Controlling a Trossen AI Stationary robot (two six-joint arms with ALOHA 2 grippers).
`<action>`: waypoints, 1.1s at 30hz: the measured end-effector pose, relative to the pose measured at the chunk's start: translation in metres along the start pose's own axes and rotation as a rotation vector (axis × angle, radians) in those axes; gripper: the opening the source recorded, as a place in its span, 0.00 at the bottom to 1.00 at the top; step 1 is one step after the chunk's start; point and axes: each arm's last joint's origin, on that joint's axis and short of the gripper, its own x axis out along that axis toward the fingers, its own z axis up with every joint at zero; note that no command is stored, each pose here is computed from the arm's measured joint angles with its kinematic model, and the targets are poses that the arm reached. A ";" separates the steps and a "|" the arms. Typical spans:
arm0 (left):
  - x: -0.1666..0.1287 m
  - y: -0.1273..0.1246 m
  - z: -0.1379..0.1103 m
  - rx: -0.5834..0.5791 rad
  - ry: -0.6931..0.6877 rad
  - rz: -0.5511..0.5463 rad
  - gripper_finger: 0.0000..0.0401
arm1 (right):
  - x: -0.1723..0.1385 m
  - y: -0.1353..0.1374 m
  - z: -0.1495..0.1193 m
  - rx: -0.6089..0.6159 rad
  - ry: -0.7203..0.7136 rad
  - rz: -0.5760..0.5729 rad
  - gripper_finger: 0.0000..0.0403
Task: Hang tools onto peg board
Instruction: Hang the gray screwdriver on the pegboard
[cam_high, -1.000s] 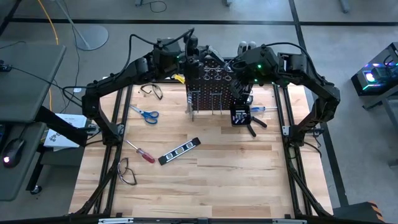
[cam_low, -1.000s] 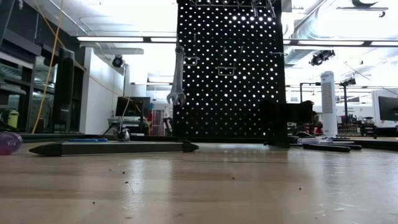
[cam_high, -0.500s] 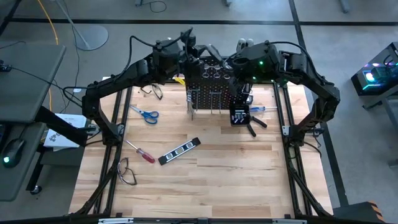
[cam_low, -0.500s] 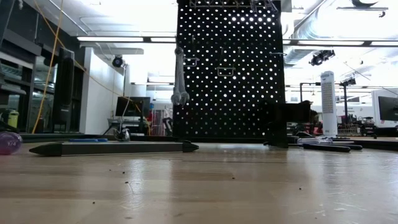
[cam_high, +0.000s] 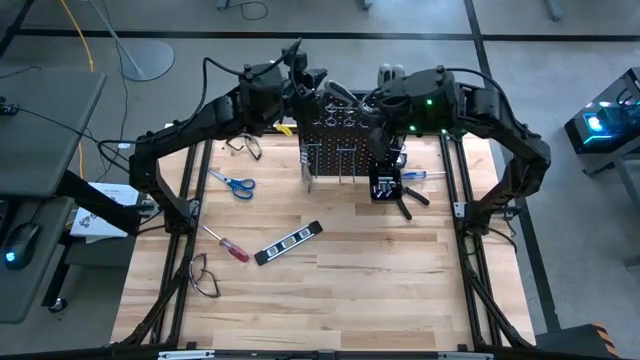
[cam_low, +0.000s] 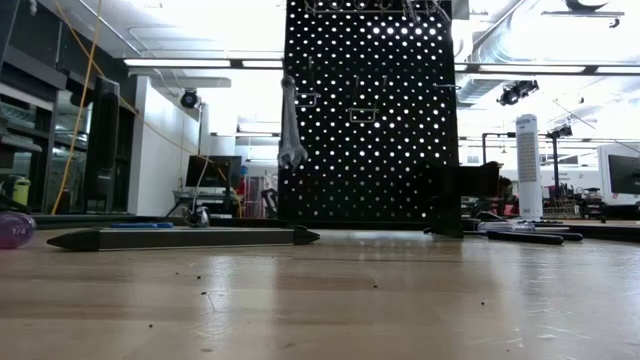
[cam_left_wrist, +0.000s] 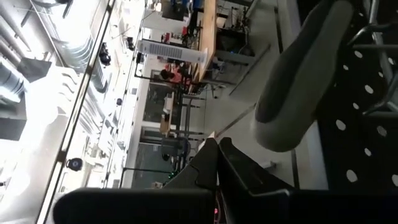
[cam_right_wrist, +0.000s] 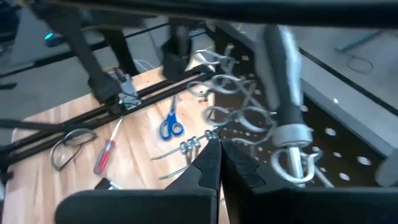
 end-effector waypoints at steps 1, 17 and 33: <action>0.000 0.000 0.000 -0.009 0.007 0.004 0.00 | -0.003 0.001 0.000 -0.017 -0.002 0.008 0.00; -0.061 0.029 -0.025 -0.612 -0.065 -0.110 0.00 | -0.040 0.018 -0.026 -0.261 0.123 -0.060 0.30; -0.108 0.015 0.000 -1.120 -0.214 -0.543 0.00 | -0.027 0.021 -0.041 -0.424 0.242 -0.333 0.49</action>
